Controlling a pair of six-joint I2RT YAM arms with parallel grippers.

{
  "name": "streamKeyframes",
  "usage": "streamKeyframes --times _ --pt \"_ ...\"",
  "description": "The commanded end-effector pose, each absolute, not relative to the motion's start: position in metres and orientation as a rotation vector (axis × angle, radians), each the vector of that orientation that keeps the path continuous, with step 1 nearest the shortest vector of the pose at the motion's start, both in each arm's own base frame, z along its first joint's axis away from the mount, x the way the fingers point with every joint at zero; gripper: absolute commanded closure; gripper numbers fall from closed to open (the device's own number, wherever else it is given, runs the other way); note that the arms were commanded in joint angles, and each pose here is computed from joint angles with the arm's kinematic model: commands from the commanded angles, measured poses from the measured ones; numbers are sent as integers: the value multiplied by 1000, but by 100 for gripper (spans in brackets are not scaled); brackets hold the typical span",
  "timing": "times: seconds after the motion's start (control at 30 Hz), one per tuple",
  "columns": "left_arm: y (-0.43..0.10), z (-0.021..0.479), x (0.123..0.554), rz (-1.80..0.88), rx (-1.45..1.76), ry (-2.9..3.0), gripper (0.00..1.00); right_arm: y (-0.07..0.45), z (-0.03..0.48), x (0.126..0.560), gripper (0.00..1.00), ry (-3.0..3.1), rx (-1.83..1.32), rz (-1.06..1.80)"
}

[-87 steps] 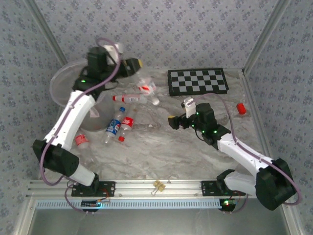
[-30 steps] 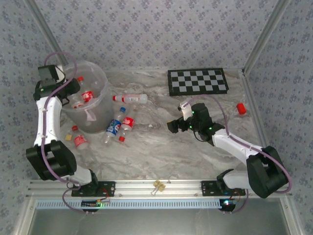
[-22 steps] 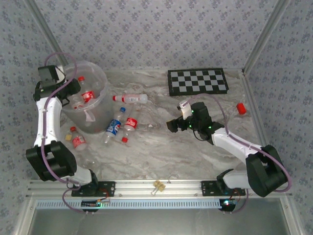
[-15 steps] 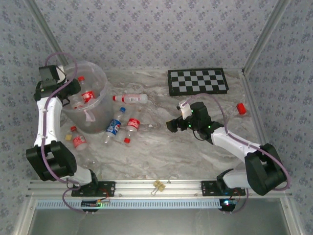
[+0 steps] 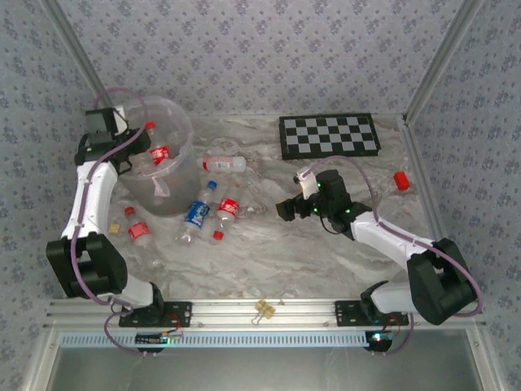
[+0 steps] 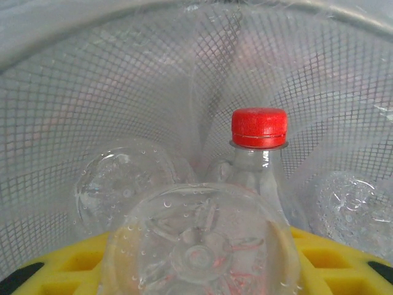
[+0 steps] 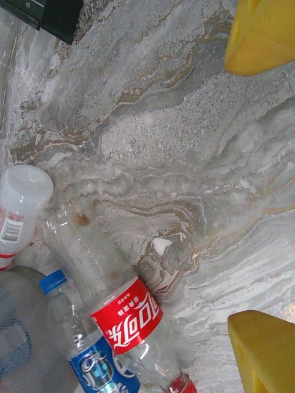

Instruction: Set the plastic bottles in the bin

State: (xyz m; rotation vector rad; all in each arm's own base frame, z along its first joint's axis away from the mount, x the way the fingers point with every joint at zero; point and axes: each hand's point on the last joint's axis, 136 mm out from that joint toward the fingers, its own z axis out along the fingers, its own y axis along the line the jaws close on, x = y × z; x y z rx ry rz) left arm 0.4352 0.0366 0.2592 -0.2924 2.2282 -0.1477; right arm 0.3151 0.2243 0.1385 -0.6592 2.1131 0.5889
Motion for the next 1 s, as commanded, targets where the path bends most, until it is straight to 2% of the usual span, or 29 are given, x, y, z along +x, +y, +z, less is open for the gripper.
streamKeyframes --times 0.0,0.2,0.4,0.6,0.83,0.97 --pt "-9 182 401 -355 -304 2547 92 230 147 318 0 2110 -675 587" --pt "0 224 400 -271 -255 2495 65 245 148 306 0 2195 -770 508" --pt "7 273 395 -195 -210 2422 37 266 149 307 0 2283 -660 568" --pt "12 322 377 -148 -204 2335 1 271 142 315 0 2356 -522 582" --pt "26 368 336 -51 -275 2244 0 257 139 324 0 2376 -494 539" --pt "43 370 307 -28 -425 2253 0 251 138 328 0 2380 -472 542"
